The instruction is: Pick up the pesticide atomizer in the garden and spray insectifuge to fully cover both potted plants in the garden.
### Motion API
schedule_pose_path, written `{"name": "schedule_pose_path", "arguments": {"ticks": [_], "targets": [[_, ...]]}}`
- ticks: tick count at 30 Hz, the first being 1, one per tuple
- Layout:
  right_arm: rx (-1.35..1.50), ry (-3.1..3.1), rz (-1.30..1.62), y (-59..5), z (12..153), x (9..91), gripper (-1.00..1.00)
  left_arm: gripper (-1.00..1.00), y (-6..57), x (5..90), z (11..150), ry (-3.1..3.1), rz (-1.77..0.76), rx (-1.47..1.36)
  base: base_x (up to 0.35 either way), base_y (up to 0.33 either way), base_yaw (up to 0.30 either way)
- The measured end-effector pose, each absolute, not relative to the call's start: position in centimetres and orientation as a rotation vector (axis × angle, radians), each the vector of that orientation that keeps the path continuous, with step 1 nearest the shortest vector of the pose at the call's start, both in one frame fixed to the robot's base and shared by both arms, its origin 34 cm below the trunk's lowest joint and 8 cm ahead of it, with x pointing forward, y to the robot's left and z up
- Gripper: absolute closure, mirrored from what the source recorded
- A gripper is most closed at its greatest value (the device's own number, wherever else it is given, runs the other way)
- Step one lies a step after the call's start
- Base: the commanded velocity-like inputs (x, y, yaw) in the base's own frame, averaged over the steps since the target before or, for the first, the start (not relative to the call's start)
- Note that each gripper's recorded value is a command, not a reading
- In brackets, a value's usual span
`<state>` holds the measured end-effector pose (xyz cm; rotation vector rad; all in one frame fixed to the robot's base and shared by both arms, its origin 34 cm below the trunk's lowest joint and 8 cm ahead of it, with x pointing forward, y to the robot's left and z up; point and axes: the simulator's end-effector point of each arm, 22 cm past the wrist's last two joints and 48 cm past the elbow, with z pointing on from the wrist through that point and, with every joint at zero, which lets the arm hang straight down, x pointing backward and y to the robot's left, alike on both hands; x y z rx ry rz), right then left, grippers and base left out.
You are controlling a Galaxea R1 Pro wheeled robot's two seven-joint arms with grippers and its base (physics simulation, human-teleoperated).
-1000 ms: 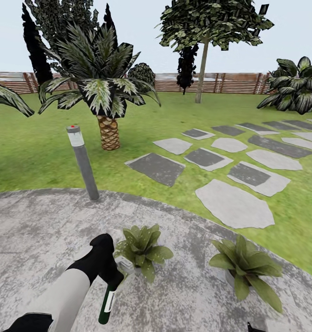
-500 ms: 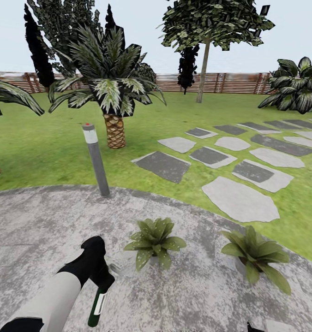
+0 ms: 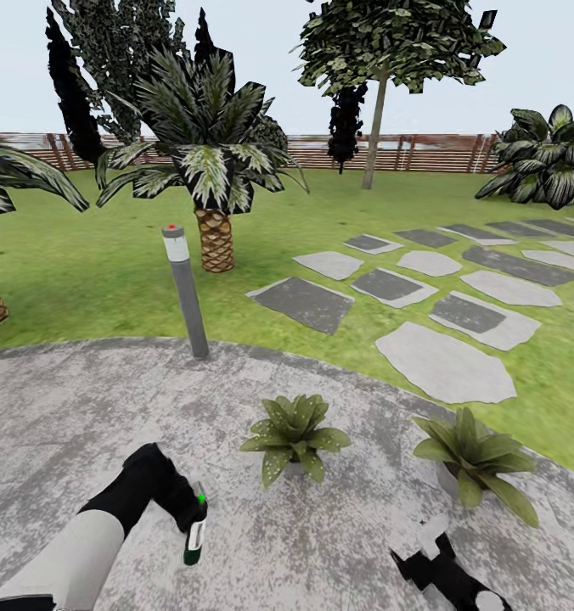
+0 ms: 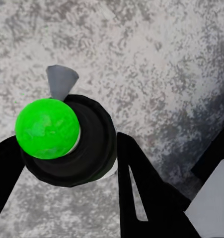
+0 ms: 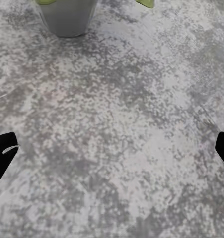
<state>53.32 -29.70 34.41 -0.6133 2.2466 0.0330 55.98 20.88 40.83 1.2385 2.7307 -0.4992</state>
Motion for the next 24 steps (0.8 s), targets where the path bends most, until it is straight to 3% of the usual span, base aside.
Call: {"name": "schedule_pose_path", "arguments": {"ticks": [9, 24], "targets": [[-0.939, 2.084, 0.356, -23.6, 41.8, 57.0, -1.00, 1.00, 17.7, 58.0, 41.9, 2.372, -0.543, 1.468, 0.000, 0.000, 0.000], [-0.945, 2.016, 0.303, -23.3, 44.2, 59.3, -1.00, 1.00, 17.8, 51.5, 37.4, 2.495, -0.636, 1.430, 0.000, 0.000, 0.000]]}}
